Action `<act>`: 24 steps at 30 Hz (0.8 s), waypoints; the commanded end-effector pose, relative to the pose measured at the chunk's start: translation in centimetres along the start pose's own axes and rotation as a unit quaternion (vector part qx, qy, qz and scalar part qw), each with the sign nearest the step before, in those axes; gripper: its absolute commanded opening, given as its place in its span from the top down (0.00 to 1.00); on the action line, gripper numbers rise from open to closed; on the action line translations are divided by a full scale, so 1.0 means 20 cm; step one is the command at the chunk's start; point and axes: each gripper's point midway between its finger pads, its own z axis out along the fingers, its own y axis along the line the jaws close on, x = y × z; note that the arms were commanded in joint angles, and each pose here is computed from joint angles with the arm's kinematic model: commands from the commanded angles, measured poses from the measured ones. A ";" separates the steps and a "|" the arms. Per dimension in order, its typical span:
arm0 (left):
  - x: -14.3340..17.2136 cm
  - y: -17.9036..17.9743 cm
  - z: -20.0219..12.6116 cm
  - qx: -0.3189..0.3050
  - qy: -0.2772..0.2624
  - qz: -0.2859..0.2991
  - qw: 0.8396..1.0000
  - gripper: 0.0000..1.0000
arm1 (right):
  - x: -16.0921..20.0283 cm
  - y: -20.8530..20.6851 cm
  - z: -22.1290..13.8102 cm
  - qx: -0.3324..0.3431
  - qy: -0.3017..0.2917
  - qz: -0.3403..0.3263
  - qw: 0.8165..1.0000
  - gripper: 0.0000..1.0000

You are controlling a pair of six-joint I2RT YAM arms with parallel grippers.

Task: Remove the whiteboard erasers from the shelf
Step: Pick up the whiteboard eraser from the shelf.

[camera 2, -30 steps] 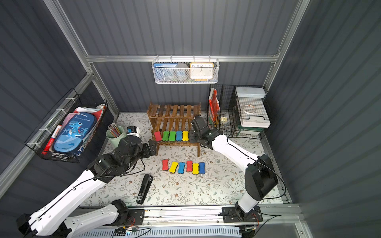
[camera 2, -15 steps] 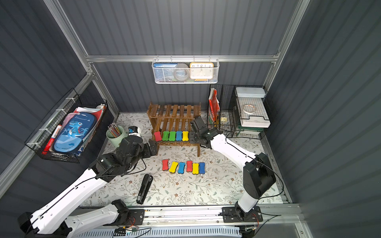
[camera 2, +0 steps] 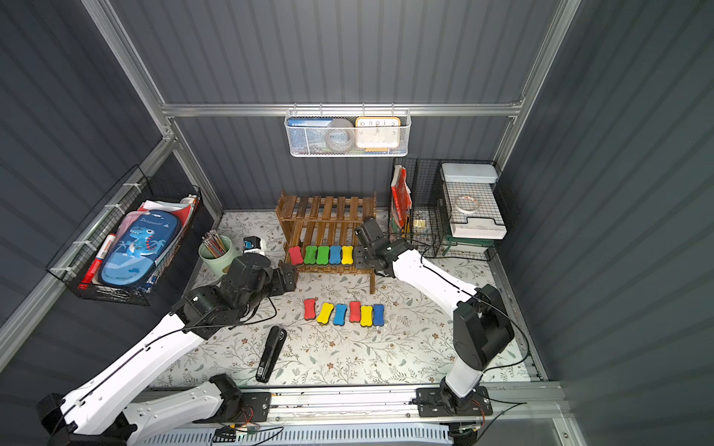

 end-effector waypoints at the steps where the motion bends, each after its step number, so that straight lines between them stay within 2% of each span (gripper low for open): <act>1: 0.02 0.01 0.02 -0.007 0.002 0.010 1.000 0.01 | -0.05 0.07 -0.07 -0.032 -0.012 0.001 0.999 0.68; 6: 0.03 0.03 0.02 -0.012 0.003 0.011 1.000 0.01 | -0.15 0.15 -0.20 -0.088 -0.061 0.010 0.994 0.68; 10: 0.03 0.04 0.02 -0.016 -0.003 0.009 1.000 0.01 | -0.14 0.15 -0.29 -0.102 -0.064 0.022 0.992 0.68; 13: 0.02 0.05 0.02 -0.021 -0.006 0.010 1.000 0.01 | -0.06 0.12 -0.35 -0.107 -0.047 0.039 0.992 0.69; 19: 0.00 0.05 0.01 -0.023 -0.012 0.019 0.999 0.01 | 0.31 0.01 -0.43 -0.094 0.047 0.080 0.991 0.70; 24: -0.01 0.04 -0.01 -0.012 -0.019 0.023 0.999 0.01 | 0.75 -0.03 -0.46 -0.091 0.149 0.113 0.978 0.71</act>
